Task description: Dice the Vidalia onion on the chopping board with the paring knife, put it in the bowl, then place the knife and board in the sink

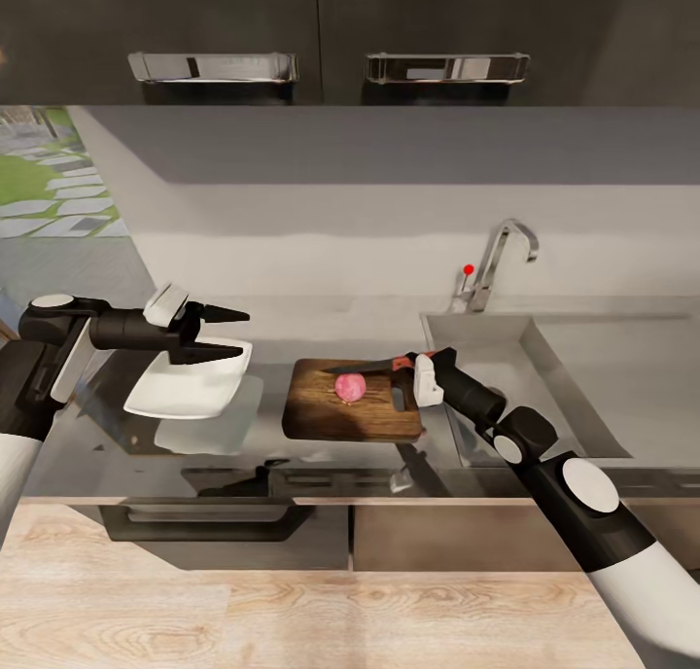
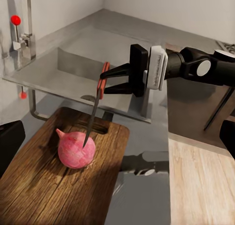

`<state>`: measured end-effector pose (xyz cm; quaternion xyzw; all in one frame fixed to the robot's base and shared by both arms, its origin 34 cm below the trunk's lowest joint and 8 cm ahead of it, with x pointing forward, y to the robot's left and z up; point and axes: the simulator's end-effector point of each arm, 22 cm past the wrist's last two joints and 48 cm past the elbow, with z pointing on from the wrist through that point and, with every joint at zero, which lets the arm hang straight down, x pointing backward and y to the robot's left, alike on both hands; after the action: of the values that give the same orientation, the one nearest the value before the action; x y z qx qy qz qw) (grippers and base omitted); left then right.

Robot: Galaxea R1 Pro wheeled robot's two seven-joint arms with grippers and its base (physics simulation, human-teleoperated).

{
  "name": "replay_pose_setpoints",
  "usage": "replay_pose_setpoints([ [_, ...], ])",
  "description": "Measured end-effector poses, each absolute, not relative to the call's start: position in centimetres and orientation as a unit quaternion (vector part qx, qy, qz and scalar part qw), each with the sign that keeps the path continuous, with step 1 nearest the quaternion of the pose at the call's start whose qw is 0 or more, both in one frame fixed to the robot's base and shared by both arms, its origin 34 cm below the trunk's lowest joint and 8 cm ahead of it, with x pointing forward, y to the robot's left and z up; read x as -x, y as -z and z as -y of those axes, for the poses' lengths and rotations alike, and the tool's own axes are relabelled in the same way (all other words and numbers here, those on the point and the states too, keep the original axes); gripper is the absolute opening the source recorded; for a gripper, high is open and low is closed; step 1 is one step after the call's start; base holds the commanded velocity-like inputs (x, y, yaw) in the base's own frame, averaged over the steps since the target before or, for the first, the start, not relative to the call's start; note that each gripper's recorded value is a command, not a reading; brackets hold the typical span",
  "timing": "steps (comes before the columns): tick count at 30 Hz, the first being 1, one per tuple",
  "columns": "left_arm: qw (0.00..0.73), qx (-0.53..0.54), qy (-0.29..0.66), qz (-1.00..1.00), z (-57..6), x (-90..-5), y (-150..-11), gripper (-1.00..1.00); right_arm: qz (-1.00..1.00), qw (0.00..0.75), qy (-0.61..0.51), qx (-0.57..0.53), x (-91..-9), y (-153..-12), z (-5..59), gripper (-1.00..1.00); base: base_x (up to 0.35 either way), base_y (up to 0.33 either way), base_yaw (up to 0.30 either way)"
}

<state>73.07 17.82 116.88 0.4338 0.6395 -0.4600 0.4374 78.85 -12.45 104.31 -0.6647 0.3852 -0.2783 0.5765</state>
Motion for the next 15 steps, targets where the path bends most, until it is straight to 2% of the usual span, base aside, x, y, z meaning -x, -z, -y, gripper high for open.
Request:
replay_pose_setpoints([
  [15,0.437,-0.435,0.46,-0.639,-17.78,-73.32,-116.0,1.0,-0.385,0.577,0.278,0.665,-79.09,-103.45,12.38,-1.0,0.0,0.0,0.0],
])
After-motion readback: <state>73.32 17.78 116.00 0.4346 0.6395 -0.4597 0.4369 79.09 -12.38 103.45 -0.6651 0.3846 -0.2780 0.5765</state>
